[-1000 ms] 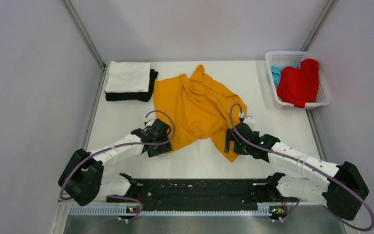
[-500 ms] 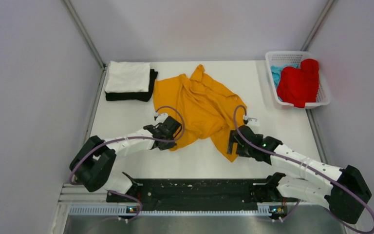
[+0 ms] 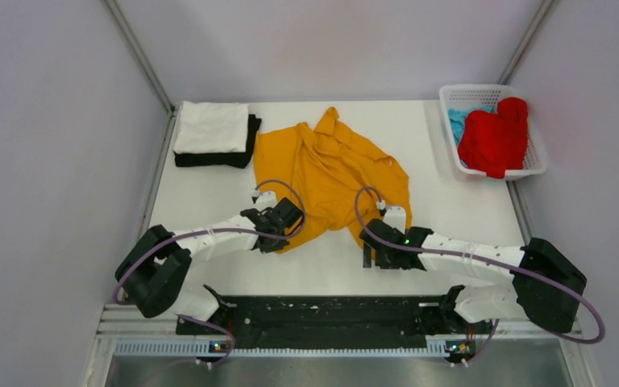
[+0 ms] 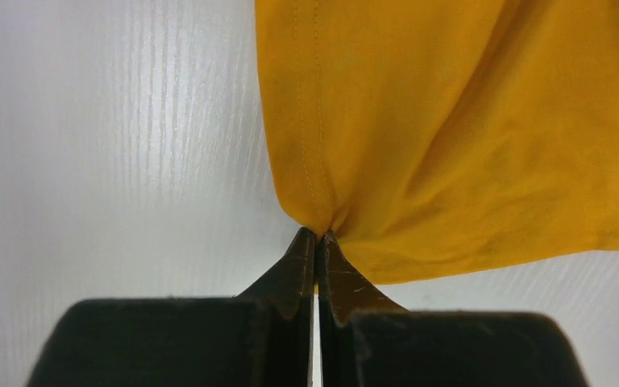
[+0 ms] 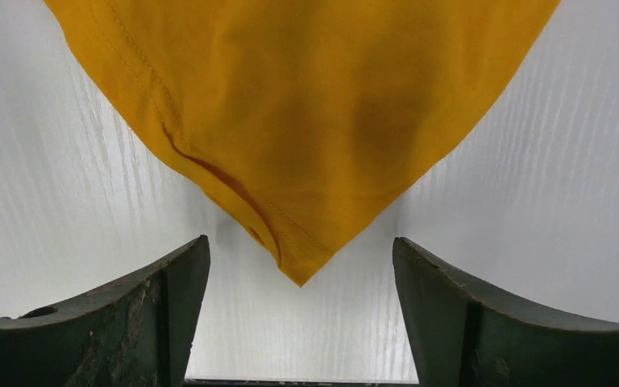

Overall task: Fold and stack the t-shirts
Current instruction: Flatten out the tshirt

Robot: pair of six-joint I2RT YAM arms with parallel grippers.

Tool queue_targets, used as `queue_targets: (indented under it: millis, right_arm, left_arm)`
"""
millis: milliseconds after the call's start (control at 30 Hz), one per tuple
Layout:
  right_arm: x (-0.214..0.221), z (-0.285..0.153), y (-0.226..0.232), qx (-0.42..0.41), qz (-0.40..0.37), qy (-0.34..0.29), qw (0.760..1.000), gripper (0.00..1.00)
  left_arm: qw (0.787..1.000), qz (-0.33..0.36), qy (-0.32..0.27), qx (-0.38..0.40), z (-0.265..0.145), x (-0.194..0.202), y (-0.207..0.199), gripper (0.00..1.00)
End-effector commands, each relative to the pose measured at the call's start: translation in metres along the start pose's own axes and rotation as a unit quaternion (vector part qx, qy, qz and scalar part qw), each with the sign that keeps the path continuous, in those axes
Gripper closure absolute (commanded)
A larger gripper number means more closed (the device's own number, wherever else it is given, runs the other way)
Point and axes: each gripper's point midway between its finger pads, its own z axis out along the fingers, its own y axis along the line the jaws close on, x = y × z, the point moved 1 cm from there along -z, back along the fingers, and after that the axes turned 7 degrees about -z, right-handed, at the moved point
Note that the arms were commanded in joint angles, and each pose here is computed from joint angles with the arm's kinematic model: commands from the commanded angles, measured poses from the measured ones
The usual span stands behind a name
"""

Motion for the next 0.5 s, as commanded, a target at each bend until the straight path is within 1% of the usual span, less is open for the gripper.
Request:
queue_targets:
  millis: [0, 200, 300, 400, 467]
  right_arm:
    - [-0.014, 0.001, 0.021, -0.024, 0.035, -0.018, 0.999, 0.2]
    - [-0.007, 0.007, 0.016, -0.016, 0.038, -0.015, 0.999, 0.22]
    - [-0.003, 0.012, 0.009, 0.0, 0.044, -0.013, 0.999, 0.23]
    - [0.002, 0.018, 0.003, 0.011, 0.062, -0.003, 0.998, 0.26]
    - [0.005, 0.019, 0.001, 0.016, 0.062, 0.004, 0.998, 0.28]
  left_arm:
    - [0.999, 0.018, 0.014, -0.05, -0.003, 0.009, 0.026, 1.0]
    - [0.999, 0.008, 0.011, -0.038, -0.004, 0.008, 0.023, 1.0]
    - [1.0, 0.002, 0.007, -0.008, -0.006, 0.009, 0.02, 1.0]
    - [1.0, -0.006, -0.001, 0.025, -0.012, 0.008, 0.017, 1.0]
    - [0.999, -0.008, -0.01, 0.031, -0.015, 0.005, 0.019, 1.0]
